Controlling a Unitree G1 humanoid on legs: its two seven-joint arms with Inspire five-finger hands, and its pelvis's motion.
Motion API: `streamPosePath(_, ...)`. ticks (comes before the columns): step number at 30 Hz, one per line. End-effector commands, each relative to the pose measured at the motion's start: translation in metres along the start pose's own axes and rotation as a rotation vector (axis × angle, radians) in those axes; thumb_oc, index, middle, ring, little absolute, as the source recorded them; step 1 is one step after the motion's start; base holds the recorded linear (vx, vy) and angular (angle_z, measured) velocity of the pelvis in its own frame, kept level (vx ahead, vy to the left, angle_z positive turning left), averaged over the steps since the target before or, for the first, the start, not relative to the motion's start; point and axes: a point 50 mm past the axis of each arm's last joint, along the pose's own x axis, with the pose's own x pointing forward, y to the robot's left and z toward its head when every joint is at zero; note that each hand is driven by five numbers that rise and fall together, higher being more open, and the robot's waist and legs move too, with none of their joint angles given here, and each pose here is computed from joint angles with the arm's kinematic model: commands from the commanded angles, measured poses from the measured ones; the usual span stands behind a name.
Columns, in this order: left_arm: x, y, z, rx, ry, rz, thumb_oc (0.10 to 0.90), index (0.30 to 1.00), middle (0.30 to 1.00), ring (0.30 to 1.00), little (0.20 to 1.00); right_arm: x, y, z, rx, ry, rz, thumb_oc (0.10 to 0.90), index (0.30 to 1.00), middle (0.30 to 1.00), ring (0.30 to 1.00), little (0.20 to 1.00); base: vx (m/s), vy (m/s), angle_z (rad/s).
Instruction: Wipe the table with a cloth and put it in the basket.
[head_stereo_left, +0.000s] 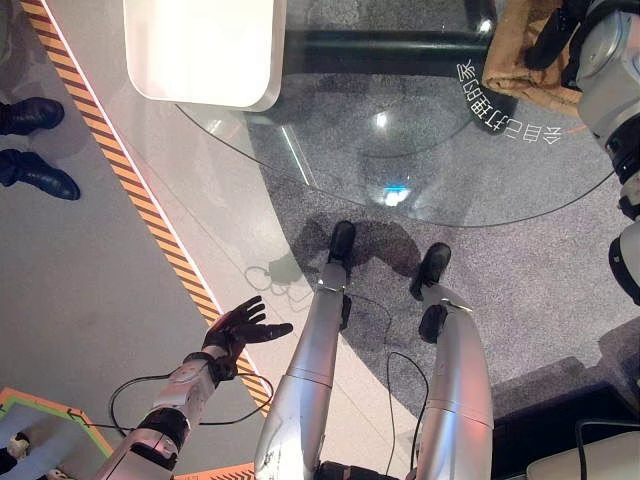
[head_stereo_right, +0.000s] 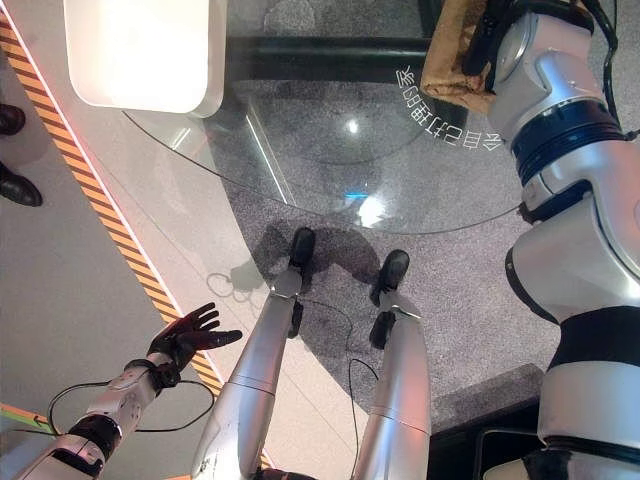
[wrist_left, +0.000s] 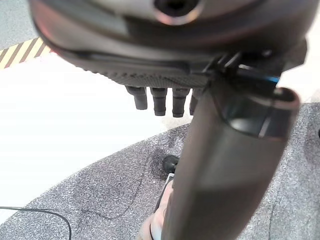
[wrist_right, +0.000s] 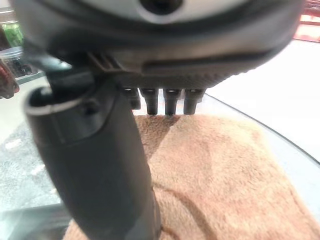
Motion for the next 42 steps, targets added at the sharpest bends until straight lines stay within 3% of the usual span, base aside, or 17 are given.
streamPosePath(1, -0.0246, 0.0307, -0.0338, -0.009, 0.09, 0.089, 0.8, 0.9, 0.9, 0.9, 0.9, 0.001, -0.0167, -0.0272, -0.145, 0.072, -0.07, 0.1, 0.3, 0.3, 0.3, 0.2, 0.0, 0.0, 0.0)
streamPosePath(42, -0.024, 0.0314, -0.03, 0.0, 0.082, 0.084, 0.8, 0.9, 0.9, 0.9, 0.9, 0.0004, -0.0137, -0.0324, -0.127, 0.08, -0.06, 0.1, 0.3, 0.3, 0.3, 0.2, 0.0, 0.0, 0.0)
